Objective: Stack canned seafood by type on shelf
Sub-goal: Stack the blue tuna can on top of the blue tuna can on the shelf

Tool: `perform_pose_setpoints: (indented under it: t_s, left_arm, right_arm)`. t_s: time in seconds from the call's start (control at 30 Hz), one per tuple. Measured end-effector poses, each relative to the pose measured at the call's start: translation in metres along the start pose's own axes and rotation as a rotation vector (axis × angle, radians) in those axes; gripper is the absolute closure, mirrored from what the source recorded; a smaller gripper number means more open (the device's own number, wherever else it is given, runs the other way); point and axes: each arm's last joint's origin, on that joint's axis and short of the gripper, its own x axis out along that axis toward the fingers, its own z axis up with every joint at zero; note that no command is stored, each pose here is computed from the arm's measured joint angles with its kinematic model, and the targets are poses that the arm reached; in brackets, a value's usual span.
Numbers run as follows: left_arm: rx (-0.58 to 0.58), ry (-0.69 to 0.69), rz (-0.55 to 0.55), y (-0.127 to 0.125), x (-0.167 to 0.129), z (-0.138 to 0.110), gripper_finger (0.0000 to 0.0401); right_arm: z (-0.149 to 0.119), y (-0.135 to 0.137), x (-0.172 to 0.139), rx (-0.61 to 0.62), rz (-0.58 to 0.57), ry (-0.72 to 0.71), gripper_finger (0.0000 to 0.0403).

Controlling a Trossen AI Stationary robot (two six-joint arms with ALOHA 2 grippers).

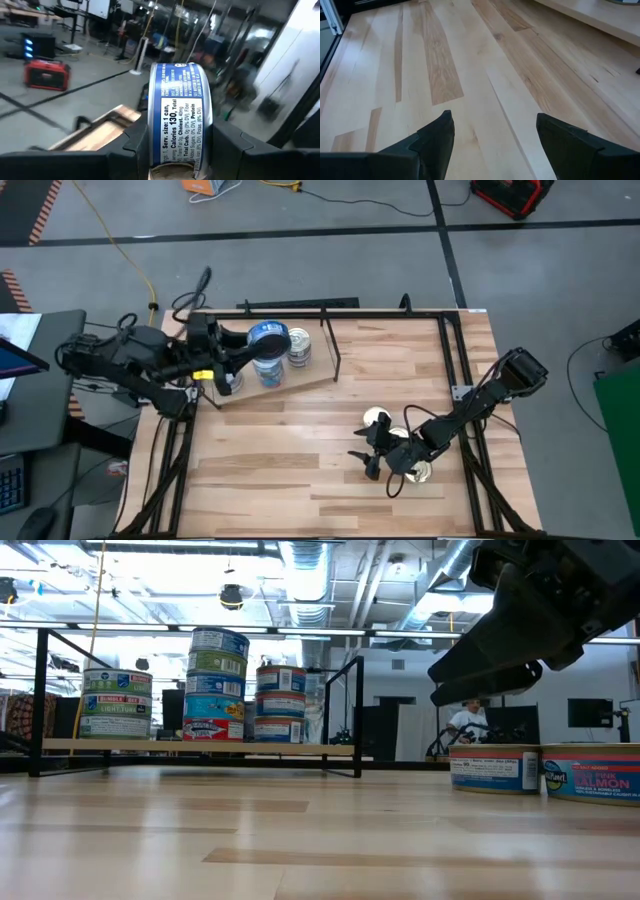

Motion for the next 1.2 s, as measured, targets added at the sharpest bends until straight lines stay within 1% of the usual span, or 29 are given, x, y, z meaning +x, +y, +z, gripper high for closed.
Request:
perform_pose_setpoints:
  t_s: [0.07, 0.17, 0.27, 0.37, 0.5, 0.57, 0.67, 0.77, 0.83, 0.9, 0.97, 1.07, 1.2]
  left_arm:
    - [0.102, 0.055, 0.035, 0.004, 0.001, -0.006, 0.0261]
    - [0.282, 0.199, 0.116, 0.013, 0.004, -0.023, 0.0261]
    - [0.501, 0.346, 0.186, 0.02, 0.008, -0.042, 0.0261]
    - [0.711, 0.47, 0.197, 0.022, 0.012, -0.057, 0.0261]
    - [1.015, 0.657, 0.154, 0.022, 0.023, -0.081, 0.0261]
    - [1.127, 0.746, 0.163, 0.022, 0.029, -0.095, 0.0261]
    - [1.26, 0.82, 0.246, 0.021, 0.04, -0.112, 0.0261]
    - [1.438, 0.876, 0.338, 0.021, 0.052, -0.129, 0.0261]
    - [1.539, 0.9, 0.379, 0.019, 0.058, -0.139, 0.0261]
    - [1.606, 0.925, 0.396, 0.019, 0.062, -0.146, 0.0261]
    - [1.624, 0.947, 0.397, 0.02, 0.065, -0.15, 0.0261]
    - [1.605, 0.974, 0.403, 0.024, 0.064, -0.149, 0.0261]
    - [1.548, 0.972, 0.425, 0.031, 0.058, -0.139, 0.0261]
  right_arm:
    - [0.0, 0.0, 0.0, -0.001, 0.0, 0.001, 0.0097]
    - [0.0, 0.0, 0.0, -0.005, -0.001, 0.002, 0.0097]
    - [0.0, 0.0, 0.0, -0.006, -0.001, 0.002, 0.0097]
    - [0.0, 0.0, 0.0, -0.006, -0.001, 0.002, 0.0097]
    - [0.001, -0.001, 0.001, -0.003, -0.006, 0.001, 0.0097]
    - [0.001, -0.001, 0.001, -0.003, -0.007, 0.001, 0.0097]
    - [0.001, -0.001, 0.001, -0.003, -0.007, 0.001, 0.0097]
    - [0.001, -0.001, 0.001, -0.003, -0.006, 0.001, 0.0097]
    - [0.001, -0.001, 0.001, -0.003, -0.006, 0.001, 0.0097]
    - [0.001, -0.001, 0.001, -0.004, -0.006, 0.001, 0.0097]
    - [0.001, -0.001, 0.001, -0.004, -0.006, 0.001, 0.0097]
    - [0.0, -0.001, 0.001, -0.007, -0.003, 0.002, 0.0097]
    - [-0.001, 0.0, 0.0, -0.012, 0.002, 0.003, 0.0097]
